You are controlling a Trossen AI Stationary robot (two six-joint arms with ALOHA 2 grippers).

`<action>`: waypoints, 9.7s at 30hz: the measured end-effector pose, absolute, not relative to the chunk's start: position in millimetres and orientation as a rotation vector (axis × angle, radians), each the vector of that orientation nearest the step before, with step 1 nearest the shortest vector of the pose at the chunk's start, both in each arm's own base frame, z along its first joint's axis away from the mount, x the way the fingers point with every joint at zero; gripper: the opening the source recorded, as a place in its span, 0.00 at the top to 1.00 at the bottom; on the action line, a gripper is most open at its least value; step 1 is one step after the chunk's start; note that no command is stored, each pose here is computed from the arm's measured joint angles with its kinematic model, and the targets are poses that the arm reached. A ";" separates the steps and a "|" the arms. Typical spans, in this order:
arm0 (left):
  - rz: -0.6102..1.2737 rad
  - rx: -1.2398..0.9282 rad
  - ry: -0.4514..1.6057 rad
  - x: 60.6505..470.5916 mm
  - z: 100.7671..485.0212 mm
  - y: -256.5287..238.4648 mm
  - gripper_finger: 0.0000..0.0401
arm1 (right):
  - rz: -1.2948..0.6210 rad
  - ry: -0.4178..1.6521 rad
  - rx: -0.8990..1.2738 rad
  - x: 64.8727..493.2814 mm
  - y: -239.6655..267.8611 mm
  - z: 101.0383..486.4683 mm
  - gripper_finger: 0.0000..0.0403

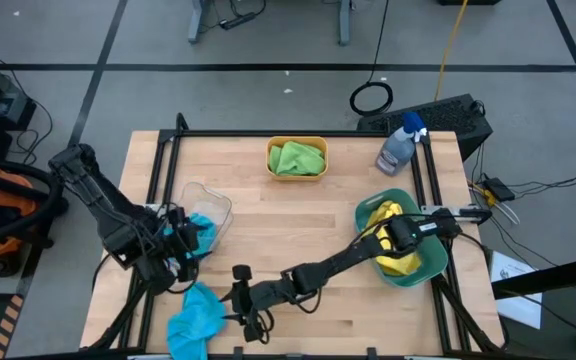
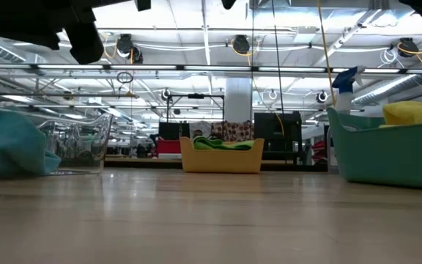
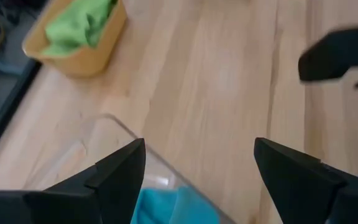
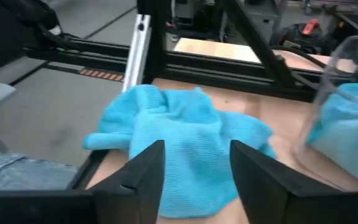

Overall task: Sort microfiber towel by color & place in baskets
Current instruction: Put the blue microfiber cloth into the transparent bin

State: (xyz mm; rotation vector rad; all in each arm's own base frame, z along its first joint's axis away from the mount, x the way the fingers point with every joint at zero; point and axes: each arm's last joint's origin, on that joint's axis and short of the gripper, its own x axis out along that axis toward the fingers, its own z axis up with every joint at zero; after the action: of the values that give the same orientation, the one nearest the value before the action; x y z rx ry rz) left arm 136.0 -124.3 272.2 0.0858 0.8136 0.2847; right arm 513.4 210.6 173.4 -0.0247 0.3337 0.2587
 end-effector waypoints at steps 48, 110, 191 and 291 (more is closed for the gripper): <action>-0.219 0.278 1.274 155.4 135.0 -250.5 0.37 | 0.308 0.596 -0.088 490.3 233.9 150.6 0.23; 0.042 0.199 0.486 160.3 299.7 -211.2 0.95 | -0.570 0.293 -0.753 449.6 279.1 236.3 0.98; 0.273 0.616 0.219 201.0 303.4 -260.8 0.40 | -0.683 0.275 -0.706 408.2 284.4 310.6 0.99; 0.676 -0.281 1.296 128.9 253.0 -60.3 0.42 | -0.564 0.383 -0.509 405.7 269.4 266.8 0.48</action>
State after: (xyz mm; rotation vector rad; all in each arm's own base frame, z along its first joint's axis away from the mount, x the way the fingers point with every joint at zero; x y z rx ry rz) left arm 128.9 -60.3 253.0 -0.2808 1.2955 0.6756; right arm 405.7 269.4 266.8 -0.5094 0.3834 -0.5642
